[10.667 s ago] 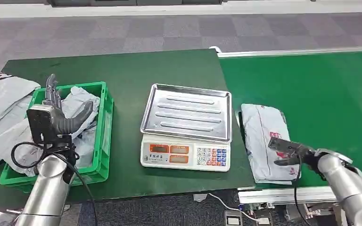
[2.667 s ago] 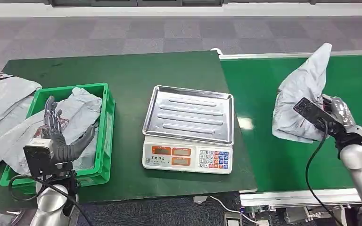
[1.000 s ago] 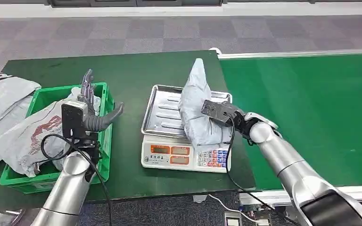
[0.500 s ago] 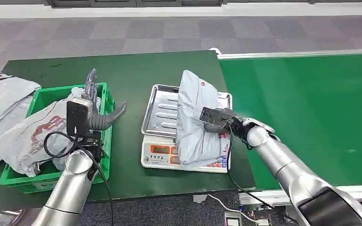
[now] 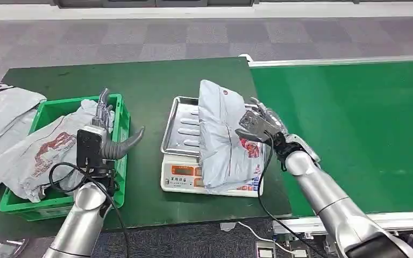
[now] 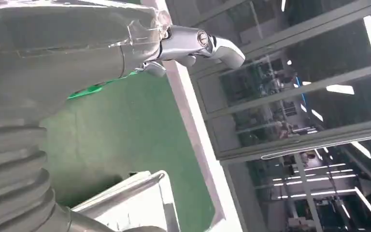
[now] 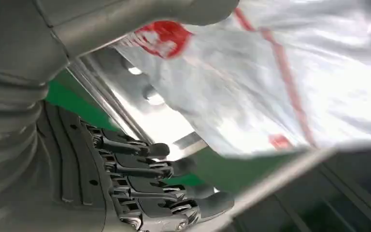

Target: Moved the parcel from conveyor to table for the left to box.

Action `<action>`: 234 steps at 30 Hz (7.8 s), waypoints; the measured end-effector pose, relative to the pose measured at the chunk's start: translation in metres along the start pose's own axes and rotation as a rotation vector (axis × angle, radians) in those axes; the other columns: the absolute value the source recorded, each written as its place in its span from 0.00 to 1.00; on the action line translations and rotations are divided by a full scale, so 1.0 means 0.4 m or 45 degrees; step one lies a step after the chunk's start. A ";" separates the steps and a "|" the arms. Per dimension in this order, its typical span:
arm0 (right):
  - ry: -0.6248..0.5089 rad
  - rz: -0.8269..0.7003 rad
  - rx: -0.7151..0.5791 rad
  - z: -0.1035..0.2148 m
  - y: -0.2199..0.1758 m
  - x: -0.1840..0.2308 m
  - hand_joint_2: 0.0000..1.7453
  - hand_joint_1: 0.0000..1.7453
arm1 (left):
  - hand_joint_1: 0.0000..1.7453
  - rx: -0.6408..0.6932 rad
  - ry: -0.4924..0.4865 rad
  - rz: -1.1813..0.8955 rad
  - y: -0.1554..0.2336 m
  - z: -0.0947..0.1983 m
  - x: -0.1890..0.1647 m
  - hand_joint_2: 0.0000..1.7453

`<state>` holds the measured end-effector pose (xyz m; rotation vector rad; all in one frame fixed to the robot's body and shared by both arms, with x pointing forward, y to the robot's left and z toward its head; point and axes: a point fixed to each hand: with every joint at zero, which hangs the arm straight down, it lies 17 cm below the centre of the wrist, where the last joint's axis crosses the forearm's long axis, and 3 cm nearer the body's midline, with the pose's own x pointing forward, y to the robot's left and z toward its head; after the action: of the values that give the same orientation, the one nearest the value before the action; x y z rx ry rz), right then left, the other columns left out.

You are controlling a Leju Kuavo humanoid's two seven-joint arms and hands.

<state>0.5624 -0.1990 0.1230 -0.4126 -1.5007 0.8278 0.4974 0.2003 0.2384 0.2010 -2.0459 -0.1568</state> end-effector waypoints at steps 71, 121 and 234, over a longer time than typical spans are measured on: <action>-0.175 -0.629 -0.730 0.106 -0.480 -0.066 1.00 0.00 | 0.00 -1.214 0.007 -0.518 -0.752 0.120 -0.021 1.00; -0.267 -0.680 -0.660 0.090 -0.476 -0.015 1.00 0.00 | 1.00 -1.233 -0.078 -1.013 -0.698 0.112 -0.119 1.00; -0.331 -0.666 -0.478 0.003 -0.412 0.139 1.00 0.00 | 1.00 -1.626 -0.196 -1.486 -0.702 0.173 -0.187 1.00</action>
<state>0.5912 -0.2711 0.2787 -0.1698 -1.9024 0.1873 0.4914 -0.0568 0.0866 0.5282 -1.3489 -2.1071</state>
